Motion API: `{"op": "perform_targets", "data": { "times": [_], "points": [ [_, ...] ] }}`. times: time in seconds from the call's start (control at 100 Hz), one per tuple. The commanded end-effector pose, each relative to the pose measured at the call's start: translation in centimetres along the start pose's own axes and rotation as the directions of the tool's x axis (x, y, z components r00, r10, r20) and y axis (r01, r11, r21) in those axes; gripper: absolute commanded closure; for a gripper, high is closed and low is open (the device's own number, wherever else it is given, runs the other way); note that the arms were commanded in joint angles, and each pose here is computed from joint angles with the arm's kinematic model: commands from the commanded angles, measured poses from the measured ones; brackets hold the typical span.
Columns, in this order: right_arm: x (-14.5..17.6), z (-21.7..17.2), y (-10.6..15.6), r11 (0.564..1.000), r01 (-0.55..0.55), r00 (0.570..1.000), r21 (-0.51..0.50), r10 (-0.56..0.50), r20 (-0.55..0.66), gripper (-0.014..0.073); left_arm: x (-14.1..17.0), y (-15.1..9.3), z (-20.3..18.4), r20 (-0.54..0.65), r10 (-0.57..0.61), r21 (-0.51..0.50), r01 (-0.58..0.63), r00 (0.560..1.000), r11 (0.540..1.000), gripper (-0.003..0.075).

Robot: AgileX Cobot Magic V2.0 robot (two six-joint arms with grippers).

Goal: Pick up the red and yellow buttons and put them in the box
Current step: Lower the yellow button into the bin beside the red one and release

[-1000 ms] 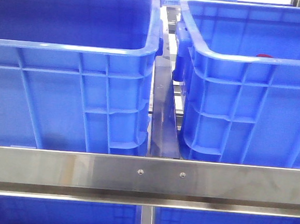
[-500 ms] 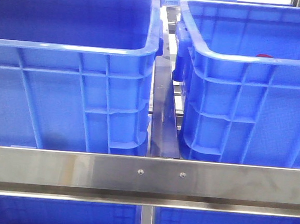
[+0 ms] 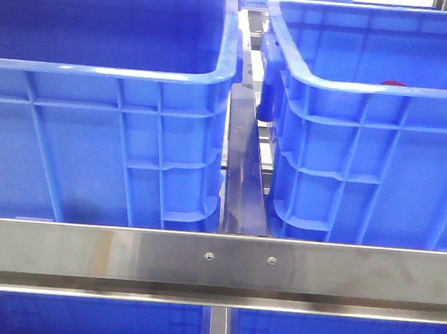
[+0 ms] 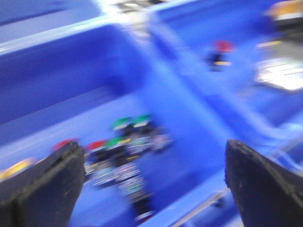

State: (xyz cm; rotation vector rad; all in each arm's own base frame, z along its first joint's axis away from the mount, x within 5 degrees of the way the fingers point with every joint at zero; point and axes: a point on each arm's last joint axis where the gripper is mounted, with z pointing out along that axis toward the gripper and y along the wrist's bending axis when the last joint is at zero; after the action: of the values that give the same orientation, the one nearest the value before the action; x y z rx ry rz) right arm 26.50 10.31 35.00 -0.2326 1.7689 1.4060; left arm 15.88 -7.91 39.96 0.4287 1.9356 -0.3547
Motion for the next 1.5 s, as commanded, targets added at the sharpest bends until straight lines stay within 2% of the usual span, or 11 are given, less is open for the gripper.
{"op": "perform_targets", "data": {
  "times": [0.0,0.21,0.41,0.55,0.7,0.78,0.89,1.06,1.13,1.27,1.49],
  "points": [
    [-1.8,-0.7,2.1,0.995,0.022,0.995,-0.099,-0.013,0.094,0.0511,-0.6,1.4,-2.2,0.126,-0.039,-0.084,0.050,0.991,0.995,0.0152],
    [-1.9,-1.1,1.5,0.997,0.054,0.996,-0.054,-0.050,0.079,0.0511,2.3,3.3,-6.0,0.201,-0.071,-0.261,0.123,0.977,0.957,0.0153],
    [-2.9,-2.6,0.5,0.995,0.097,0.987,0.019,-0.099,0.127,0.0511,5.0,2.9,-8.8,0.239,-0.096,-0.334,0.174,0.966,0.926,0.0177],
    [-4.0,-4.2,-0.6,0.980,0.155,0.968,0.121,-0.175,0.179,0.0511,6.0,2.4,-9.8,0.258,-0.089,-0.335,0.175,0.962,0.926,0.0348],
    [-5.1,-5.8,-2.1,0.939,0.207,0.938,0.274,-0.270,0.215,0.0511,6.1,2.1,-10.2,0.275,-0.080,-0.334,0.174,0.958,0.926,0.0615],
    [-5.7,-6.7,-3.1,0.897,0.222,0.919,0.383,-0.324,0.225,0.0511,6.1,2.1,-10.2,0.275,-0.081,-0.334,0.174,0.958,0.927,0.0740],
    [-6.3,-7.8,-4.4,0.796,0.243,0.888,0.554,-0.413,0.204,0.0511,6.1,2.1,-10.2,0.275,-0.081,-0.334,0.174,0.958,0.927,0.0739],
    [-7.0,-9.5,-6.7,0.565,0.243,0.855,0.789,-0.508,0.100,0.0511,6.1,2.1,-10.2,0.275,-0.081,-0.334,0.174,0.958,0.927,0.0739],
    [-7.0,-9.9,-7.8,0.497,0.221,0.859,0.839,-0.507,0.074,0.0511,6.1,2.1,-10.2,0.275,-0.081,-0.334,0.174,0.958,0.927,0.0739],
    [-7.2,-9.6,-10.7,0.438,0.227,0.875,0.870,-0.483,0.015,0.0511,6.1,2.1,-10.2,0.275,-0.081,-0.334,0.174,0.958,0.927,0.0739],
    [-8.0,-8.3,-15.4,0.423,0.247,0.897,0.872,-0.439,-0.041,0.0529,6.1,2.1,-10.2,0.275,-0.081,-0.334,0.174,0.958,0.927,0.0739]
  ]
}}
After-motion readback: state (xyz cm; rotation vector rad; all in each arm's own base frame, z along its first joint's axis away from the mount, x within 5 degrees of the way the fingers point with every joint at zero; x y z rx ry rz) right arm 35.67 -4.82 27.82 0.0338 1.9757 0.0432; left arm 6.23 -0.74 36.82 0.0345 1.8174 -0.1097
